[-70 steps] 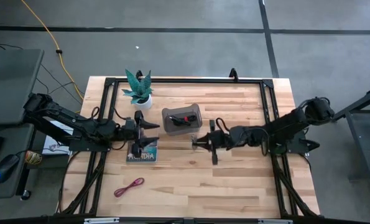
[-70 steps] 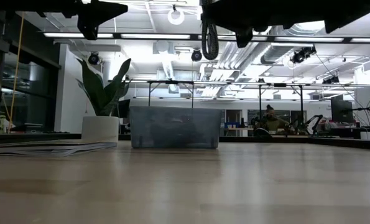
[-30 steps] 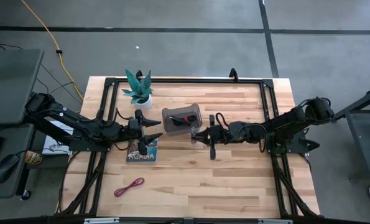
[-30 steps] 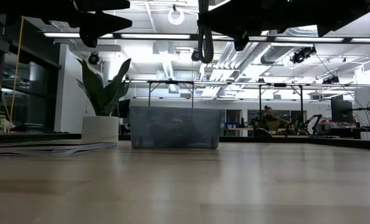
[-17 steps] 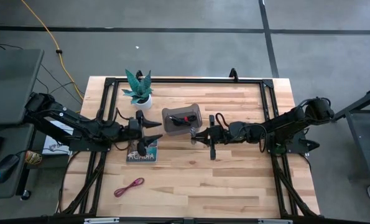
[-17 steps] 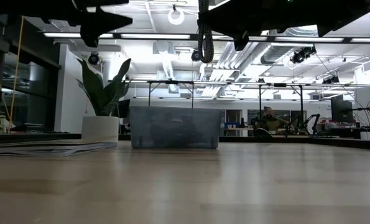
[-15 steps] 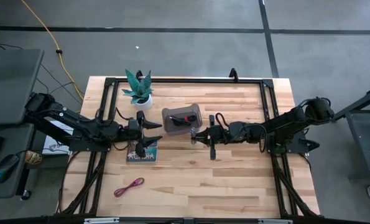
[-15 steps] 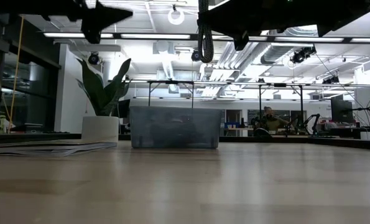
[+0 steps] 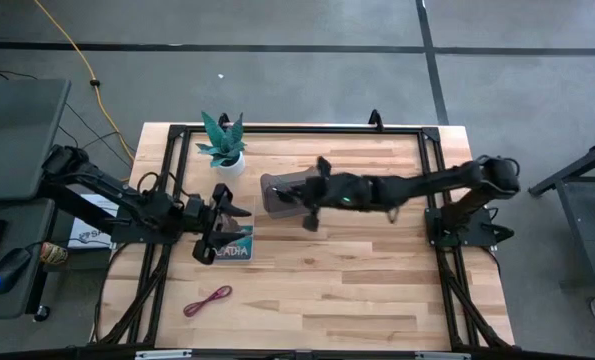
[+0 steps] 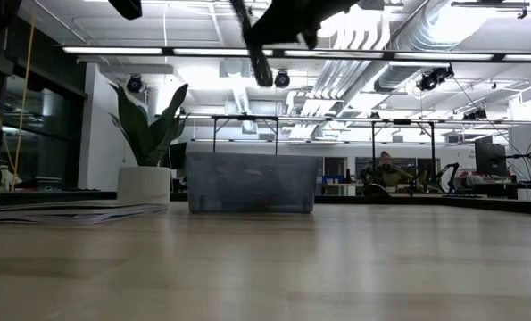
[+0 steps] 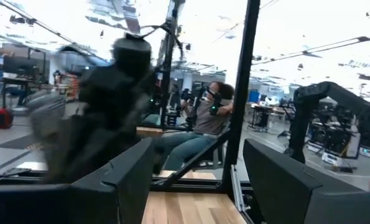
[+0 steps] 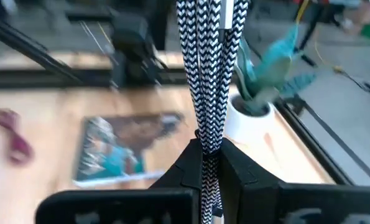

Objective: Pick and place USB-C Cables
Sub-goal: Put the white USB cable into the black bin

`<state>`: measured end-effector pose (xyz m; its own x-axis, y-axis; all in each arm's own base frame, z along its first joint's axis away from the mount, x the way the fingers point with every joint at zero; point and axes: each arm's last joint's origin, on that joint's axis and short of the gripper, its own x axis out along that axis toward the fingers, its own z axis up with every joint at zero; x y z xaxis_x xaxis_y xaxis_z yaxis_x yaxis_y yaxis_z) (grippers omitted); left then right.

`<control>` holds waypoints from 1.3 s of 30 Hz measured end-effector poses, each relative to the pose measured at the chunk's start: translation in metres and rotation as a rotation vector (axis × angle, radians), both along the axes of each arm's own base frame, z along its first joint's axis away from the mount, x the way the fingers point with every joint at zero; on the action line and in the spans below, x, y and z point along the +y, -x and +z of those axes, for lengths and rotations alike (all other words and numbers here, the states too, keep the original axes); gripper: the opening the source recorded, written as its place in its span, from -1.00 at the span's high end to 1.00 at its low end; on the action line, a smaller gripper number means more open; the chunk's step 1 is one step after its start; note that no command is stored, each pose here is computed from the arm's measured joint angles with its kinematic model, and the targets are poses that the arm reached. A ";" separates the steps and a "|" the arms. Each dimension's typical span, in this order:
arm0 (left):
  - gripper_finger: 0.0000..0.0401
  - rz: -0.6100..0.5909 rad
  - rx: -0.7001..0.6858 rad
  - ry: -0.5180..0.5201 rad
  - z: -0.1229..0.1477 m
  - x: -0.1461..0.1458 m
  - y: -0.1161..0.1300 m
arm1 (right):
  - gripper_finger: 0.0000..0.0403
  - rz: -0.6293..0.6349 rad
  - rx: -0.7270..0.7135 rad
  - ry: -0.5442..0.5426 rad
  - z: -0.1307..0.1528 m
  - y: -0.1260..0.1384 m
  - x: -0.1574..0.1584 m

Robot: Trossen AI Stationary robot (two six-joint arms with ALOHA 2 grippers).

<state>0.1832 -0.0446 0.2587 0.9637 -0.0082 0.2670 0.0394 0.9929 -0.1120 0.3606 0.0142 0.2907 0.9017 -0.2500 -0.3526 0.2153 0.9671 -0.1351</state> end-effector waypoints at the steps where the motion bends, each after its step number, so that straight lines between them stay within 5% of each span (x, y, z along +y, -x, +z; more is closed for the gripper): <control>1: -0.14 -0.003 0.000 -0.001 0.000 -0.001 0.000 | 0.97 -0.016 0.042 0.006 -0.001 -0.006 -0.006; 16: -0.14 -0.001 0.003 0.000 0.000 -0.002 0.001 | 0.97 -0.150 0.370 -0.044 -0.079 -0.060 -0.067; 39: -0.14 -0.004 0.005 0.007 0.000 -0.002 0.000 | 0.96 -0.177 0.715 -0.133 -0.114 -0.039 -0.071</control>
<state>0.1827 -0.0463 0.2583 0.9650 -0.0099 0.2620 0.0426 0.9919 -0.1196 0.3991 -0.0572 0.1763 0.3915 -0.2845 -0.8751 0.2723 0.9442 -0.1852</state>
